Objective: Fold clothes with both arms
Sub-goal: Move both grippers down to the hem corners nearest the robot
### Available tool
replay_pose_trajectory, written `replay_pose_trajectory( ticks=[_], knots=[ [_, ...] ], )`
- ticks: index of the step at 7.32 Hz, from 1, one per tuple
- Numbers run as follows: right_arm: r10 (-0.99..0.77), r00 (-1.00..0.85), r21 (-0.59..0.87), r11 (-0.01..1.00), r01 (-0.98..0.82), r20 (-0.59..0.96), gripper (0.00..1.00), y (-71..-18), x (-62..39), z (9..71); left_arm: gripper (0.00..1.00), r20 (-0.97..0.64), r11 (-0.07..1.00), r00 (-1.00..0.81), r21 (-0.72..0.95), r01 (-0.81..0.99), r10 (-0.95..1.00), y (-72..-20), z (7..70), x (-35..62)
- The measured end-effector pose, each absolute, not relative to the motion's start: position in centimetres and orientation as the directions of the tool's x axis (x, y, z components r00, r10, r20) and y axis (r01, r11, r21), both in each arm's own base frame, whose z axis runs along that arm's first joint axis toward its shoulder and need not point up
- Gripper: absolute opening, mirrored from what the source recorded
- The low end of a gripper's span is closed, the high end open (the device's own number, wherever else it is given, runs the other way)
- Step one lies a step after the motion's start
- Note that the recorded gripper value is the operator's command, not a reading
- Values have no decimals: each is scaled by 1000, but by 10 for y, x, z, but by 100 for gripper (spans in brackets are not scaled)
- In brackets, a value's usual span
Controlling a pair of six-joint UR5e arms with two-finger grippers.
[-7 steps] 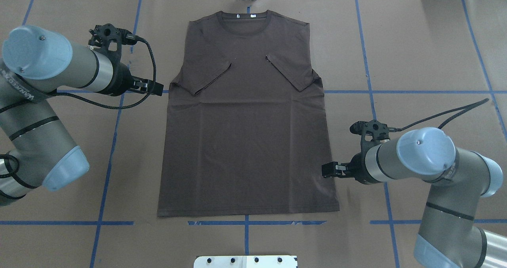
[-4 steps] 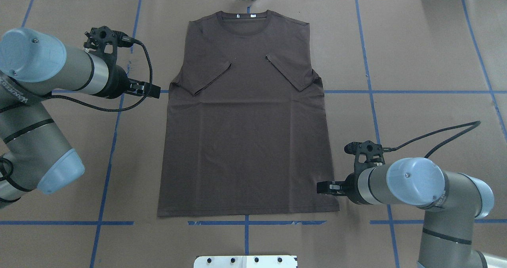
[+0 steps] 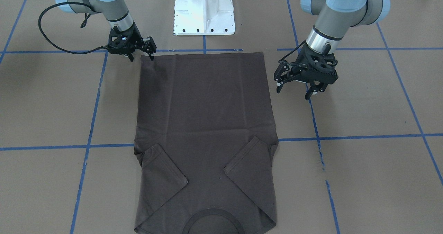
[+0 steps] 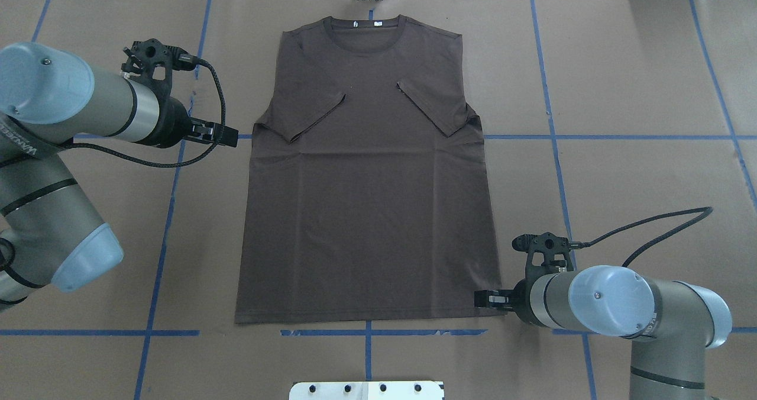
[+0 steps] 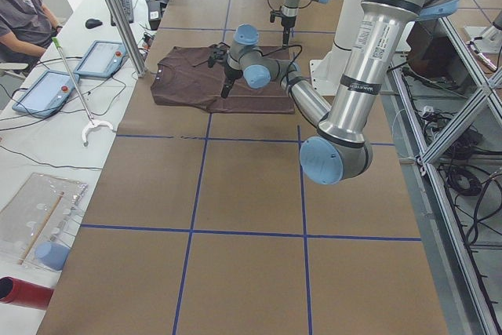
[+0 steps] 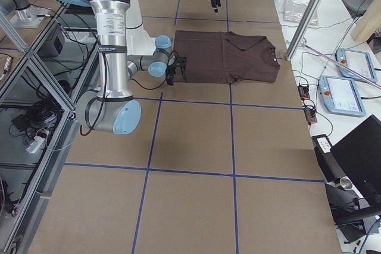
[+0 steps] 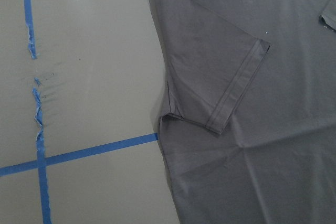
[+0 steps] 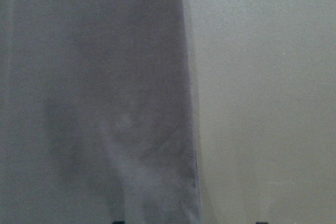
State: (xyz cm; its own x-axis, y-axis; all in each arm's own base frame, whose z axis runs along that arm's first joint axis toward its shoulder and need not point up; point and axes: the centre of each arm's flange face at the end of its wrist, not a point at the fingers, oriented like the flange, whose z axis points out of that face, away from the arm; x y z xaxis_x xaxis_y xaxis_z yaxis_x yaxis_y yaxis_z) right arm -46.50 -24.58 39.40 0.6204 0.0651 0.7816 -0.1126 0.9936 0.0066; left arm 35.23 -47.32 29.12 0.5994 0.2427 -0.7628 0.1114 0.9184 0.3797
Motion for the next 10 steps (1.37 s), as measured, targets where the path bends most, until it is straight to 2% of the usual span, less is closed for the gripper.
replay_pose_trajectory(
  ticks=[4,5,10],
  knots=[
    [66,627,2,994,-107,776,5,-245,-465,394,100,-763,917,599,381,113,244,-472,291,349],
    [65,627,2,994,-106,777,0,-244,-465,393,100,-763,917,599,381,113,244,-472,291,349],
    [62,610,1,995,-102,790,0,-243,-459,384,100,-776,927,595,350,134,208,-471,290,353]
  ],
)
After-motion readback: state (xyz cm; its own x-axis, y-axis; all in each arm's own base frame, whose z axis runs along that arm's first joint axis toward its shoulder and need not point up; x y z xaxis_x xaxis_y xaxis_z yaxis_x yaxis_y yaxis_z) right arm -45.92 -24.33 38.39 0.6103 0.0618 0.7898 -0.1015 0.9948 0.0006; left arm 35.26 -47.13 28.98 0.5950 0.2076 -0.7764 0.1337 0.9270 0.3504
